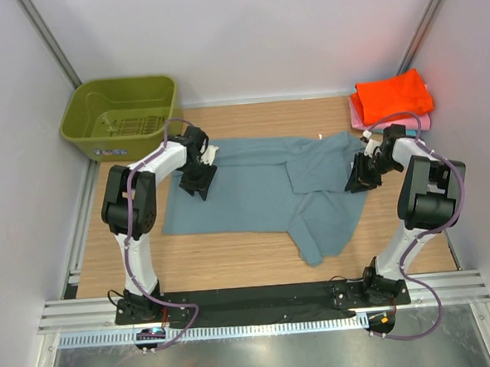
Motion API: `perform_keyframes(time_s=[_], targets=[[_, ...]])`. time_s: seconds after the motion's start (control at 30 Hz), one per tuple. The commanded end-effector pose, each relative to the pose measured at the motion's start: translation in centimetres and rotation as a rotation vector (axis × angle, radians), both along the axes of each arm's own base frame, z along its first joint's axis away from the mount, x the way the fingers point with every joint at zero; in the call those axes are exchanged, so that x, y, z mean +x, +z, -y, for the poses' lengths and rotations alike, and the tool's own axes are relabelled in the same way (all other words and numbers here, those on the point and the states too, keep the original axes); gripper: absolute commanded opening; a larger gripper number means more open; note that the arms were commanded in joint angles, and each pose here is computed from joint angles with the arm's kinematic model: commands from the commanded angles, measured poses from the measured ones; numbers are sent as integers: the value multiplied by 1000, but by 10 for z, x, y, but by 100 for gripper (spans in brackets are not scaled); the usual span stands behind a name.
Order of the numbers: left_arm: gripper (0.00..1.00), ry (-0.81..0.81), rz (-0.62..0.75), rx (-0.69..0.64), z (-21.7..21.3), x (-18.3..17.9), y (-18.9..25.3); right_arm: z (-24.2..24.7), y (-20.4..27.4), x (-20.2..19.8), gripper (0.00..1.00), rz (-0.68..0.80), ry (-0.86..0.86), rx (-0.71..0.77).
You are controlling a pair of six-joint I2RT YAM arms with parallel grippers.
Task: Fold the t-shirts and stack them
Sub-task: Fold the tshirt
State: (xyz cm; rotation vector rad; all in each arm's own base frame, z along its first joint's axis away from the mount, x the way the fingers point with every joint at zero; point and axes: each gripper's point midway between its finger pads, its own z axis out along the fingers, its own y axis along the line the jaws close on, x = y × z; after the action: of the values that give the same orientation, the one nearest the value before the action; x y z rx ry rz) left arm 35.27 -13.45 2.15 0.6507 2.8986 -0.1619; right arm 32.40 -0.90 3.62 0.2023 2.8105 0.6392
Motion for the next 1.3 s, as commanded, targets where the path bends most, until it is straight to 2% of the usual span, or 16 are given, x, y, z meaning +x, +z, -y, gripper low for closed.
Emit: perform_keyframes(time_s=[0.0,0.3,0.5,0.73,0.77,0.9,1.03,1.17,1.27], targets=[[49,3,24,-3,3,8,7,9,4,17,33,53,8,-38],[49,0,21,0,3,8,6,14,-10,24,33,52,9,-54],[49,1,17,7,1,8,3,13,-8,30,20,70,22,-44],[49,-5,21,6,5,9,3,12,-9,28,20,80,21,-41],[49,-4,20,8,4,9,3,12,-8,28,24,79,16,-39],[49,-8,19,5,6,8,2,12,-7,30,24,90,12,-42],[49,-8,20,4,7,9,2,11,-7,30,20,89,14,-37],[49,-10,22,9,6,8,3,11,-6,31,6,96,21,-34],[49,-13,22,9,7,7,2,10,1,30,1,100,22,-34]])
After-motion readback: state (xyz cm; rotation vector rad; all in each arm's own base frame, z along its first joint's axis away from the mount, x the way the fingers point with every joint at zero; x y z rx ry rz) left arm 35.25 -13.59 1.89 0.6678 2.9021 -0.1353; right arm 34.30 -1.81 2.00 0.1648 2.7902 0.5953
